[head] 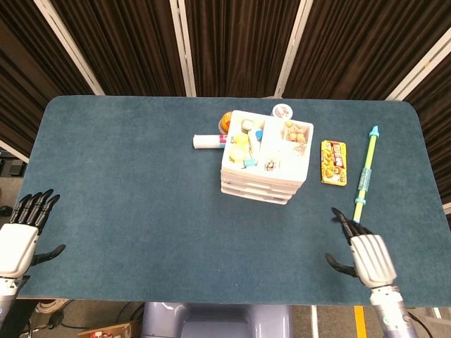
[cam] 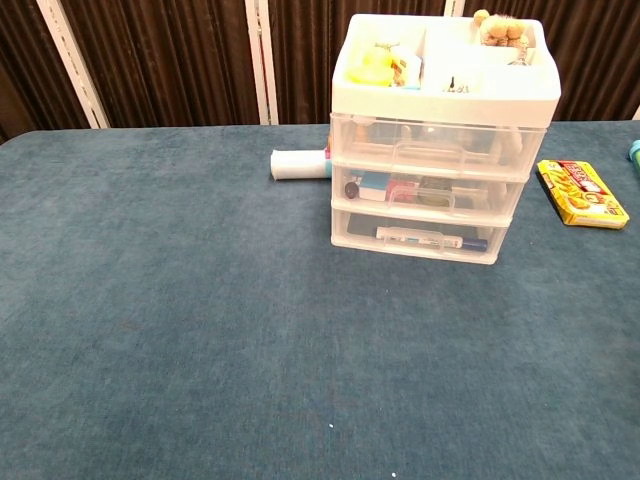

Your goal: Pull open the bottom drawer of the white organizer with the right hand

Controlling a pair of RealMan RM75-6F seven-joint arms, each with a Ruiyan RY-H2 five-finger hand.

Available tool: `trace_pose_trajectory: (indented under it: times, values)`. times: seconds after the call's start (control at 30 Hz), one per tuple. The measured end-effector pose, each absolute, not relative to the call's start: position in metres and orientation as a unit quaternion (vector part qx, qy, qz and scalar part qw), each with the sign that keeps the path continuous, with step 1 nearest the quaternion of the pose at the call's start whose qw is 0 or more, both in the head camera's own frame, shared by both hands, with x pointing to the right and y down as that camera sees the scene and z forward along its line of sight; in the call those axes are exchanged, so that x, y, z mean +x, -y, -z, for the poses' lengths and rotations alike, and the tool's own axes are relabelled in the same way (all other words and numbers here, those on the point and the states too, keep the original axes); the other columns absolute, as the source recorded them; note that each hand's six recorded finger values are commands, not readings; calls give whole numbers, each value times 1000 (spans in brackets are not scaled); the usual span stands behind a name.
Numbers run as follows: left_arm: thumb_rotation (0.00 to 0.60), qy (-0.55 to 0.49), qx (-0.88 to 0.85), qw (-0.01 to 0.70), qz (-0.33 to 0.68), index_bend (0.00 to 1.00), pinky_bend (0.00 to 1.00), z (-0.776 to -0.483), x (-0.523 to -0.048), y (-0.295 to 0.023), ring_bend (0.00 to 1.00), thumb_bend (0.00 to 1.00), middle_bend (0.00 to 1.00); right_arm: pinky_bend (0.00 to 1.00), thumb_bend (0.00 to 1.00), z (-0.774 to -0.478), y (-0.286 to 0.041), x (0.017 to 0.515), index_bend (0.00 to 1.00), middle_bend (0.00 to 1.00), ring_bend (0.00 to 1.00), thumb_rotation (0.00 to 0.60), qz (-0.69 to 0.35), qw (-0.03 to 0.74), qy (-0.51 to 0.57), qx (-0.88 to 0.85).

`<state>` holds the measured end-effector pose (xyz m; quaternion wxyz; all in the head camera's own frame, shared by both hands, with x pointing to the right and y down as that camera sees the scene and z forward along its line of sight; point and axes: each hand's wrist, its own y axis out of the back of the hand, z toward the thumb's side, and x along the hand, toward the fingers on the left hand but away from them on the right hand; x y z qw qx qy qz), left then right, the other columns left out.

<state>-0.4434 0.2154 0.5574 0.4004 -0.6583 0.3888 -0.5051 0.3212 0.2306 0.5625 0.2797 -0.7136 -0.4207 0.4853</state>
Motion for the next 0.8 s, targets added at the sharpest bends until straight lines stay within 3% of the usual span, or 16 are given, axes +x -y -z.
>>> trace_pose_trajectory:
  times: [0.1, 0.27, 0.57, 0.8]
  values:
    - [600, -388, -658, 401, 506, 0, 34, -557, -444, -216, 0, 44, 0, 916, 543, -567, -226, 300, 0, 858, 851, 600, -465, 220, 436, -739]
    - [600, -392, -658, 397, 506, 0, 34, -557, -445, -216, 0, 44, 0, 926, 701, -578, -224, 267, 0, 873, 866, 600, -446, 127, 441, -768]
    - [600, -394, -660, 395, 504, 0, 34, -557, -445, -215, 0, 44, 0, 925, 739, -606, -224, 215, 0, 874, 866, 600, -420, -35, 451, -787]
    - [600, -394, -661, 395, 502, 0, 34, -557, -445, -214, 0, 44, 0, 926, 741, -618, -211, 170, 0, 874, 867, 600, -384, -113, 463, -791]
